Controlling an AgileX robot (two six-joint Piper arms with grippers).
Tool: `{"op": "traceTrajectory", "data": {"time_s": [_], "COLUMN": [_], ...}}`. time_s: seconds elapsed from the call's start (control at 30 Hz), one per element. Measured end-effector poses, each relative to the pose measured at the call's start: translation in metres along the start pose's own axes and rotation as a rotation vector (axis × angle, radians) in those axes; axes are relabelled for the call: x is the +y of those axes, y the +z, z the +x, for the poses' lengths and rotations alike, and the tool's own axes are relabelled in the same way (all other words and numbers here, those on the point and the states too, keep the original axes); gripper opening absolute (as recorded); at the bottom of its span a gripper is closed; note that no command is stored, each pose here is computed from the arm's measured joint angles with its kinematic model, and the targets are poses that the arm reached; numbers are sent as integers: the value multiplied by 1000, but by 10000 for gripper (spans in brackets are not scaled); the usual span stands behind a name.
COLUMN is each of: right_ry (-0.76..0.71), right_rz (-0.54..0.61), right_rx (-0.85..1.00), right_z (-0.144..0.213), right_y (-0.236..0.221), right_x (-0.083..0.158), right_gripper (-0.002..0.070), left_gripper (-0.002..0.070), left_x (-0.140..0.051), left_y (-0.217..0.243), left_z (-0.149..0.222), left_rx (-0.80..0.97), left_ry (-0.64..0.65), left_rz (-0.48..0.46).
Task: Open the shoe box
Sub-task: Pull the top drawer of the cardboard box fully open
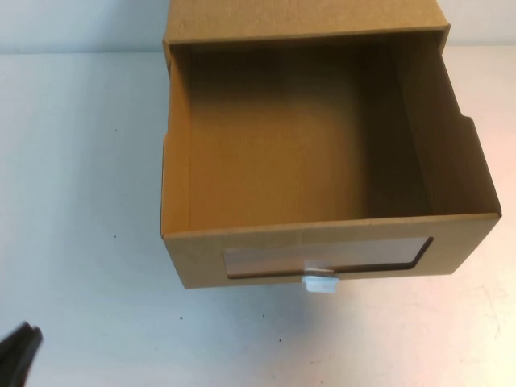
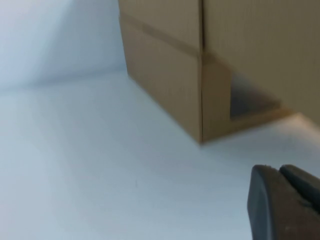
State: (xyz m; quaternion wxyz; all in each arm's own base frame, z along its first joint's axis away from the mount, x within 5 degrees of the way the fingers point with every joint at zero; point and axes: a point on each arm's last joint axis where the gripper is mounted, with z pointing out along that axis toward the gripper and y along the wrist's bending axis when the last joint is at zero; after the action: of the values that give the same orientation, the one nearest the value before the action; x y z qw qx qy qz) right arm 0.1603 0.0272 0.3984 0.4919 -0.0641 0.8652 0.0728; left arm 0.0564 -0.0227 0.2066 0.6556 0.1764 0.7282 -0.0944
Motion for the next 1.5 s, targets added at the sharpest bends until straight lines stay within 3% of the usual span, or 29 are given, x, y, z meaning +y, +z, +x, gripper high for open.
{"op": "traceTrajectory", "data": {"time_s": [0.27,0.73,1.03,1.2,1.33,1.5], "right_ry": [14,50,15,-47,-68,-79], "right_rz": [-13,-50,-18,54,126,195], "right_rx": [-16,4,42,38,-87,-311], "right_z": [0,2,5,12,39,100], "right_y": [-1,-1,0,7,8,6], "right_x": [1,5,2,-6,-16,-23], "right_gripper": [-13,-13,-13,-13,-13,-13], "left_gripper": [-5,-5,-5,-5,-5,-5], "left_x": [-3,-2,12,16,16,16], "left_y": [3,3,-4,-5,-5,-5], "left_z": [26,28,25,25,26,26], "left_rx": [103,130,67,69,75,80], "left_ry": [0,-6,-42,-52,-53,-54], "left_rz": [11,8,-259,-328,-329,-328]}}
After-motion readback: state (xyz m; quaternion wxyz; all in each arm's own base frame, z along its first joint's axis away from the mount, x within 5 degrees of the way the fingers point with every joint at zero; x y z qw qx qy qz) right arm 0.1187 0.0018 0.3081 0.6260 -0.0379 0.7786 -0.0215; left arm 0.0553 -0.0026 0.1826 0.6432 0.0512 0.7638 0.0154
